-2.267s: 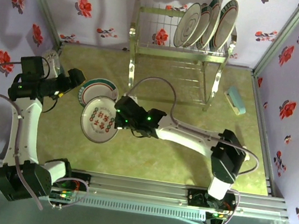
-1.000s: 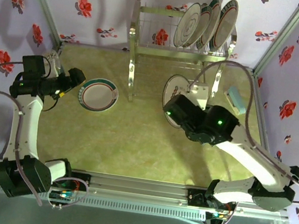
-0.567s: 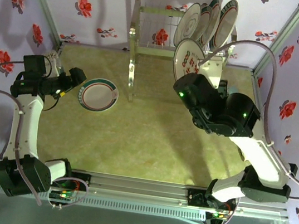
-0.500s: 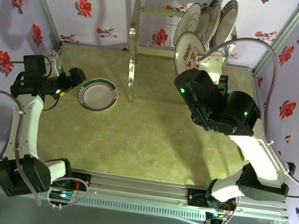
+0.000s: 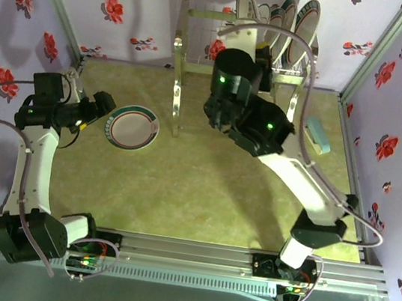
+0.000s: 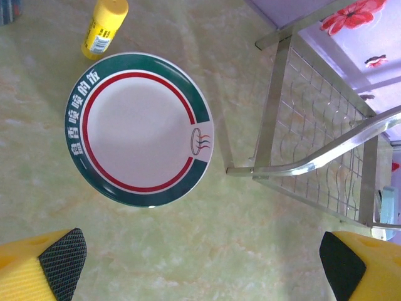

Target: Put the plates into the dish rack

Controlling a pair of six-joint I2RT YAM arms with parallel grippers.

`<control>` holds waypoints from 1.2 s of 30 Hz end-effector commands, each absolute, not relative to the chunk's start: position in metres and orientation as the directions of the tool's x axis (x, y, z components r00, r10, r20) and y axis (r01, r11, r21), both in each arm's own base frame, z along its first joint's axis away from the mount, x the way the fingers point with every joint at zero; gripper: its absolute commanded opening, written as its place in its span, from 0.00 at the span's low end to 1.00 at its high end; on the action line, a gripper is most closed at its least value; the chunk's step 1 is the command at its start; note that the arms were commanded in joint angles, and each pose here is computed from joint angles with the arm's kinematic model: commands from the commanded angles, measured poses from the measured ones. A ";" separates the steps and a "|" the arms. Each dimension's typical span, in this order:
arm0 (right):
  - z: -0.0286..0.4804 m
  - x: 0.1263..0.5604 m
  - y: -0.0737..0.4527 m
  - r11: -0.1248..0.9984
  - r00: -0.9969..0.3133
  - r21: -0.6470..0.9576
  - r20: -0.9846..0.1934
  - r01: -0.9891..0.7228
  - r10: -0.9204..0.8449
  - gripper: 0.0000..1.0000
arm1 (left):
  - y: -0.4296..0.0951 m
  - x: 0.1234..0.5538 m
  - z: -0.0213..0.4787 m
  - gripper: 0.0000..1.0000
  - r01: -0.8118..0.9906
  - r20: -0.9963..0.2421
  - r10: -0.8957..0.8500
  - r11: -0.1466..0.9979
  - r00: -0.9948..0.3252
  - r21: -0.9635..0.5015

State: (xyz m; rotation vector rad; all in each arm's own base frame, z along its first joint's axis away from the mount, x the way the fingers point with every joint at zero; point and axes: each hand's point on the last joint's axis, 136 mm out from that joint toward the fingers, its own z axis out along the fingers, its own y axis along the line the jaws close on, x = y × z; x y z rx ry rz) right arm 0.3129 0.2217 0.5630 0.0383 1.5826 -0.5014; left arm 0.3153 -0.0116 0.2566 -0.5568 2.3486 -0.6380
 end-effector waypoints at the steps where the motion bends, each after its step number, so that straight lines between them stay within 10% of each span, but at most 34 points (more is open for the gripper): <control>1: 0.590 0.317 0.202 0.912 -0.033 -0.161 -0.987 0.377 -0.160 0.00 | -0.012 0.318 0.261 1.00 -0.207 -0.482 -0.512 0.808 -0.711 -0.552; 36: 0.509 0.435 0.239 0.945 -0.017 0.103 -0.993 0.310 0.114 0.00 | -0.019 0.324 0.242 1.00 -0.186 -0.455 -0.497 0.800 -0.739 -0.571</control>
